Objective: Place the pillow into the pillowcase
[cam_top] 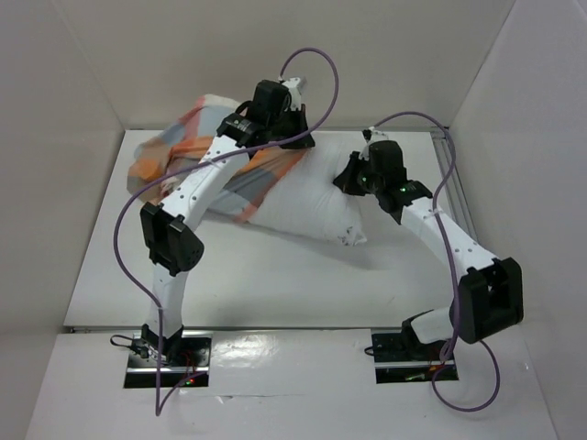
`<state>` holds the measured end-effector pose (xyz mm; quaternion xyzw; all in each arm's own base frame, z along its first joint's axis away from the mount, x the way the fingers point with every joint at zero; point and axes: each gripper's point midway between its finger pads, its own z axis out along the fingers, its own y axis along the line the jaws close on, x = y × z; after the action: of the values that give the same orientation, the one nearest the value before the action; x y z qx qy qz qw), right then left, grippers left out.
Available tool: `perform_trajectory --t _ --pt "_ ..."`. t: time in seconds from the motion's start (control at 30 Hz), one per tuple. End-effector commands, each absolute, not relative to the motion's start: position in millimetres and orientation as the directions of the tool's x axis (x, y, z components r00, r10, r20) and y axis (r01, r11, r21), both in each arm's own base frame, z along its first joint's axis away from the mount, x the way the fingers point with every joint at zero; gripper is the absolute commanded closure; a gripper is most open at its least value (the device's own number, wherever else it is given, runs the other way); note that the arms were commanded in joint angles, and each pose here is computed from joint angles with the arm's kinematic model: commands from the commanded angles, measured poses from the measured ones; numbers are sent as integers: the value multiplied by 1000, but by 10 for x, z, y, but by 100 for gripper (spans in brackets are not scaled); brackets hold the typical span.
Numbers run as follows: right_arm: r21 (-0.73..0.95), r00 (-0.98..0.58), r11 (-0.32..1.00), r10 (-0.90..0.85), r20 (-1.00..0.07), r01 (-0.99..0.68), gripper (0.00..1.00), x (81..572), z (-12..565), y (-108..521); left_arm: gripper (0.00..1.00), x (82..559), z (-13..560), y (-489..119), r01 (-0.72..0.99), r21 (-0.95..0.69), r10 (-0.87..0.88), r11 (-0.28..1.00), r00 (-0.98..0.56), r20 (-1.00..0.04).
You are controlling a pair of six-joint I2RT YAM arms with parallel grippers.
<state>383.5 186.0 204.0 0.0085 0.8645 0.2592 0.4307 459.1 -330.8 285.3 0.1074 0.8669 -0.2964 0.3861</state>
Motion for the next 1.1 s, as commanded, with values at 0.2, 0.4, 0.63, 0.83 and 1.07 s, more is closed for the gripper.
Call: perform_trajectory --t 0.2,0.4,0.63,0.83,1.07 --pt "496 -543 806 272 -795 -322 100 3797 2276 2167 100 3738 3408 -4359 573 -685 -102 450 -729 -677" --pt "427 -564 898 300 -769 -105 100 4031 1899 1487 57 4181 3192 -4132 520 -597 -84 610 -708 -702" --pt "416 -561 909 354 -749 19 23 4125 1822 1022 18 4388 3296 -2916 298 -242 -82 923 -463 -882" --pt "358 -451 933 340 -825 48 0 4182 2388 949 24 4252 2065 -1749 -46 -101 -110 994 -521 -847" --pt "326 -388 945 316 -866 42 0 4226 2858 939 12 4286 1245 -1392 -178 -60 -146 982 -519 -842"
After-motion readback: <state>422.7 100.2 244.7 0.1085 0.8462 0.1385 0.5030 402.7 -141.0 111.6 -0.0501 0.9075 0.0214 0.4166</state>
